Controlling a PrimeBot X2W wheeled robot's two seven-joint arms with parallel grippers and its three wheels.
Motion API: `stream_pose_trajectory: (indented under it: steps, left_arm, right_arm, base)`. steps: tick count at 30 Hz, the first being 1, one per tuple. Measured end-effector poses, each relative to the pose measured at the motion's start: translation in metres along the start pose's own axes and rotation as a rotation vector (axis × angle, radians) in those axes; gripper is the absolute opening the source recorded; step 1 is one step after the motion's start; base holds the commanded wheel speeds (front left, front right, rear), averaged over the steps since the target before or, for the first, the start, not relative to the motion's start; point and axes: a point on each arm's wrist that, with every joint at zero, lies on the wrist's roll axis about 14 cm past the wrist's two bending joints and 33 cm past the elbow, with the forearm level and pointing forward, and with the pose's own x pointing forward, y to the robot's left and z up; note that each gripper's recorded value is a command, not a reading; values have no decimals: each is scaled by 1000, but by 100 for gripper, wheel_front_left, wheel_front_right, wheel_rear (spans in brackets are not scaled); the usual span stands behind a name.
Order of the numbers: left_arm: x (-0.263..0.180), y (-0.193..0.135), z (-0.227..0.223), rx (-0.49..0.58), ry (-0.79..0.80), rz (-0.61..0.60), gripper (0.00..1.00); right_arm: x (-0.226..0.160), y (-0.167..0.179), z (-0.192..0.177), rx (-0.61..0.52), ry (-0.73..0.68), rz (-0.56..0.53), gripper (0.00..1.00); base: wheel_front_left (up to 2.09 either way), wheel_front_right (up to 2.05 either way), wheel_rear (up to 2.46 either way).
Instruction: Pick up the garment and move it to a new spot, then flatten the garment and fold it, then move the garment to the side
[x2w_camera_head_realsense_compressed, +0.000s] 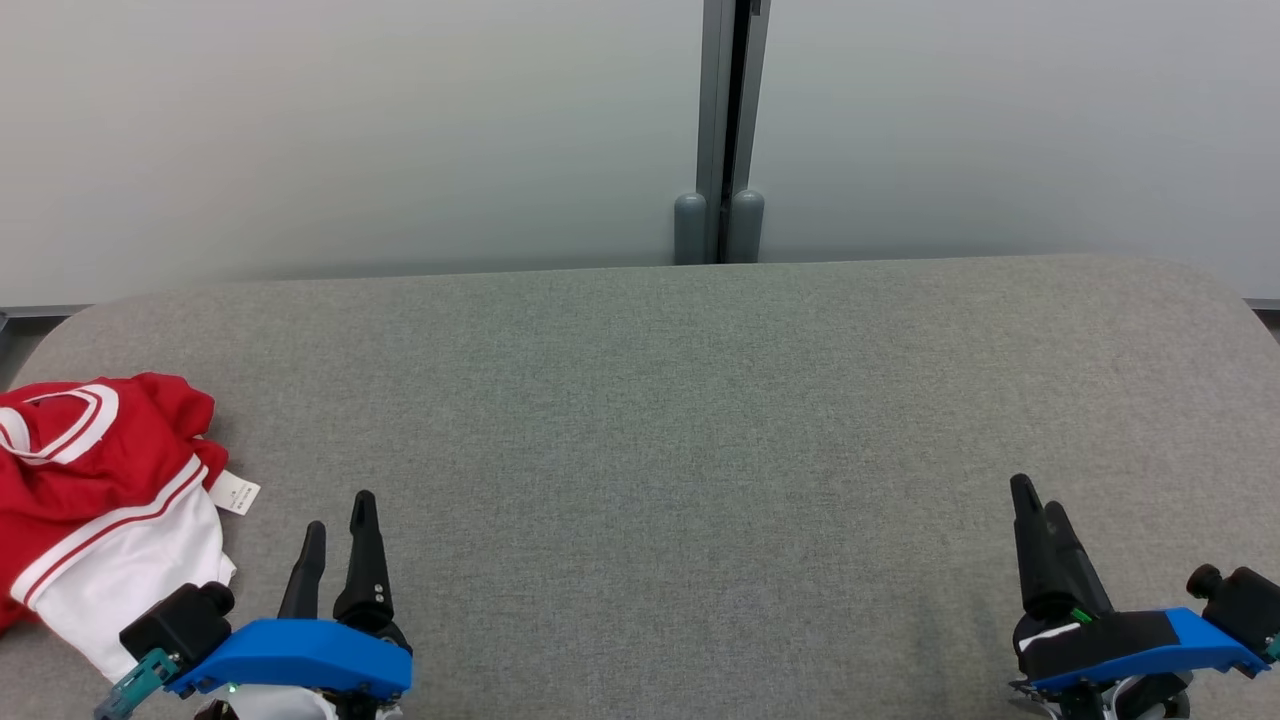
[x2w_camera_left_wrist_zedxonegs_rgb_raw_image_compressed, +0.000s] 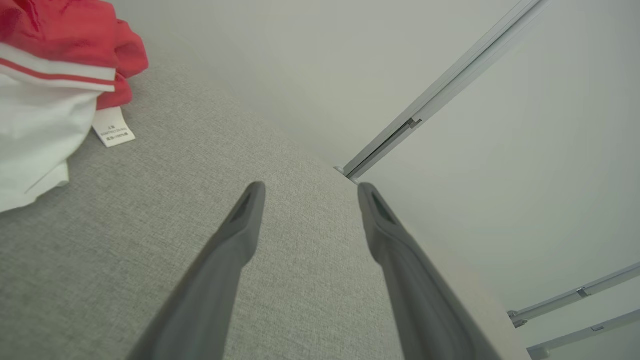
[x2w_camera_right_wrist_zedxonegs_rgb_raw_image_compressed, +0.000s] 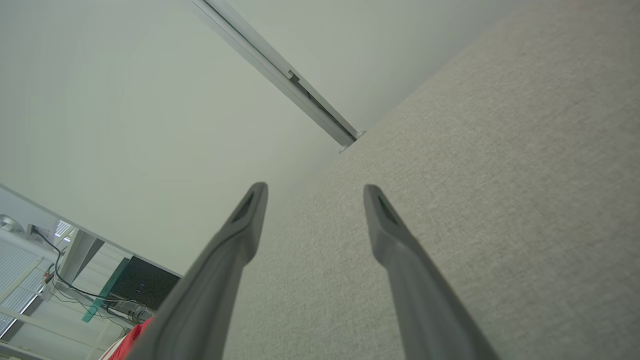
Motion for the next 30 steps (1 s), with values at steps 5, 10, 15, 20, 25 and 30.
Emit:
stream_pose_trajectory:
  steps: [5,10,15,20,25,30]
  left_arm:
    - [0,-2,-2,73,2,-7,100]
    - [-1,-3,-2,139,-9,-11,100]
    - [-2,-6,-3,201,-13,-23,100]
    - [-3,-8,-2,256,-24,-34,100]
    - [-3,-9,-2,308,-30,-42,100]
    - [-4,-11,-3,355,-36,-50,100]
  right_arm:
    - [0,3,1,-63,-8,12,100]
    - [1,5,2,-122,-17,22,100]
    - [1,8,3,-180,-22,35,100]
    - [1,10,3,-238,-26,46,100]
    - [1,12,4,-291,-27,54,100]
    - [1,11,5,-342,-33,56,100]
  base:
    - [0,0,0]
    - [0,0,0]
    - [0,0,0]
    - [0,0,0]
    - [0,0,0]
    - [0,0,0]
